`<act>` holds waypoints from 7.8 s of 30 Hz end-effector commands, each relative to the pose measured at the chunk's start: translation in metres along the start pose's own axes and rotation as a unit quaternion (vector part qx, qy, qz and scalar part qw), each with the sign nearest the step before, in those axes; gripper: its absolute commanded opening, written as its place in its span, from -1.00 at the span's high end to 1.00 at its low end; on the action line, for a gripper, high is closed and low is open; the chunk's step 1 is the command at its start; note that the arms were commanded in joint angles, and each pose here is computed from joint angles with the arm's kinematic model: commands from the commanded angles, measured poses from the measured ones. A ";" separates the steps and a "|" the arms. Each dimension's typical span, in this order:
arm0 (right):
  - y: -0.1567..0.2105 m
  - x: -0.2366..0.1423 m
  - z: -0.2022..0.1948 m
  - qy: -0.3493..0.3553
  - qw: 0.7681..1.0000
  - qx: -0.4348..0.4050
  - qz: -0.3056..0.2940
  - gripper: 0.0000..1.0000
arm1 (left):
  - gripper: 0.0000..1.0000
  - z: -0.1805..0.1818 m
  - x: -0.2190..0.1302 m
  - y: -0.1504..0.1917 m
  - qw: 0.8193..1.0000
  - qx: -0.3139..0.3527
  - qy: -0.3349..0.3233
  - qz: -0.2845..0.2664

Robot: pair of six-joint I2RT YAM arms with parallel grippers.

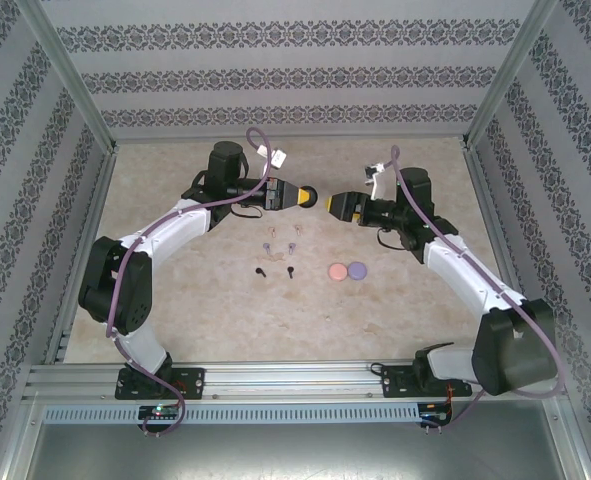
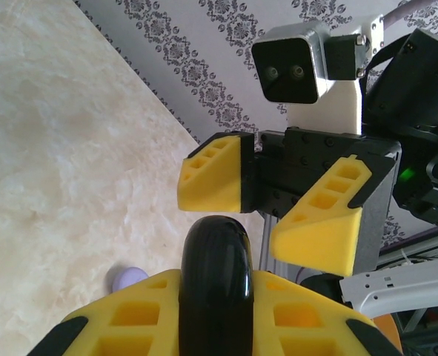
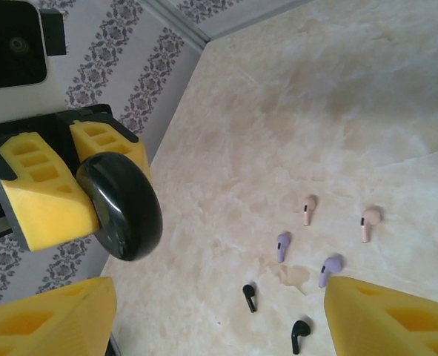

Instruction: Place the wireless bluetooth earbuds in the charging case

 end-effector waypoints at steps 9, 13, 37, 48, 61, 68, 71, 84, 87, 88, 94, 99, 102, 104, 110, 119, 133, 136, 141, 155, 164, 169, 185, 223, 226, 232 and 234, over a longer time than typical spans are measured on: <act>-0.014 0.027 0.025 -0.034 0.999 -0.038 0.004 -0.38 | 1.00 -0.022 -0.002 -0.011 0.999 0.033 0.020 -0.004; -0.013 0.031 0.007 -0.012 1.000 -0.023 0.002 -0.29 | 1.00 -0.025 -0.004 -0.015 0.999 0.039 0.023 -0.011; -0.001 -0.004 0.023 -0.061 0.998 -0.022 -0.005 -0.18 | 1.00 -0.030 -0.005 -0.013 0.998 0.038 0.038 -0.023; -0.008 0.008 0.039 -0.073 0.997 -0.037 0.003 -0.05 | 1.00 -0.027 -0.003 -0.009 0.999 0.032 0.038 -0.018; -0.014 0.021 0.028 -0.055 0.998 -0.026 0.005 0.12 | 1.00 -0.032 0.000 -0.009 0.998 0.037 0.042 -0.017; -0.020 0.024 0.029 -0.055 0.998 -0.026 0.003 0.17 | 1.00 -0.032 0.004 -0.006 0.998 0.036 0.045 -0.011; -0.021 0.025 0.028 -0.053 0.998 -0.024 0.002 0.23 | 1.00 -0.032 0.005 -0.005 0.998 0.036 0.046 -0.010; -0.025 0.024 0.028 -0.048 0.998 -0.027 0.001 1.00 | 1.00 -0.026 0.010 0.003 0.999 0.025 0.043 0.002; -0.025 0.024 0.030 -0.048 0.998 -0.027 0.004 1.00 | 1.00 -0.023 0.012 0.006 0.999 0.019 0.038 0.006; -0.025 0.024 0.030 -0.048 0.998 -0.027 0.004 1.00 | 1.00 -0.021 0.012 0.007 0.999 0.017 0.035 0.007; -0.024 0.025 0.031 -0.029 0.999 -0.035 0.014 1.00 | 0.13 -0.015 0.011 0.008 1.000 0.019 -0.005 0.011; -0.022 0.023 0.023 0.010 0.998 -0.050 0.022 1.00 | -0.48 -0.017 -0.002 -0.001 0.998 0.045 -0.042 0.020; -0.021 0.021 0.018 0.041 0.996 -0.072 0.032 1.00 | -0.62 -0.017 -0.014 -0.007 0.996 0.057 -0.060 0.032; -0.021 0.018 0.017 0.059 0.994 -0.089 0.038 1.00 | -0.68 -0.019 -0.021 -0.010 0.994 0.068 -0.066 0.045; -0.018 0.012 0.015 0.101 0.978 -0.167 0.075 1.00 | -0.79 -0.021 -0.030 -0.010 0.987 0.089 -0.070 0.113; -0.003 0.022 0.015 0.122 0.954 -0.229 0.147 1.00 | -0.70 -0.008 -0.023 -0.001 0.975 0.073 -0.042 0.204; 0.006 0.046 0.028 0.124 0.940 -0.257 0.187 1.00 | -0.55 -0.004 -0.010 0.019 0.970 0.054 0.005 0.239; 0.007 0.049 0.031 0.121 0.940 -0.258 0.186 1.00 | -0.53 -0.005 -0.005 0.023 0.969 0.051 0.015 0.243; 0.007 0.054 0.033 0.118 0.940 -0.259 0.188 1.00 | -0.43 -0.006 0.000 0.027 0.969 0.048 0.031 0.241; 0.008 0.057 0.032 0.122 0.940 -0.259 0.186 1.00 | 0.11 -0.005 0.003 0.031 0.968 0.039 0.048 0.243; 0.006 0.057 0.034 0.120 0.941 -0.259 0.181 1.00 | 0.61 -0.005 0.003 0.033 0.968 0.036 0.055 0.243; -0.001 0.051 0.040 0.132 0.943 -0.263 0.155 0.61 | 1.00 -0.005 0.002 0.034 0.968 0.036 0.054 0.242; 0.025 -0.003 0.038 0.204 0.969 -0.120 0.069 -0.42 | 1.00 0.009 -0.066 -0.004 0.984 0.096 -0.122 0.087; 0.160 0.213 -0.024 0.341 0.873 -0.154 0.313 -0.02 | 1.00 -0.063 -0.189 -0.044 0.821 0.192 -0.471 -0.260; 0.161 0.217 -0.026 0.343 0.871 -0.157 0.316 0.00 | 1.00 -0.064 -0.188 -0.045 0.823 0.192 -0.467 -0.258; 0.166 0.224 -0.026 0.339 0.867 -0.162 0.327 0.03 | 1.00 -0.062 -0.188 -0.043 0.824 0.190 -0.468 -0.255; 0.168 0.225 -0.027 0.341 0.864 -0.165 0.331 0.06 | 1.00 -0.062 -0.188 -0.043 0.825 0.190 -0.468 -0.255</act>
Point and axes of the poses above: each hand's point on the last joint's axis, 136 mm out from that joint toward the fingers, its own x axis out along the fingers, its own z axis along the line the jaws close on, y = z × x, the point moved 6 cm from there along -x, back along the fingers, and after that the axes turned 8 degrees about x, right-handed, at the moved point
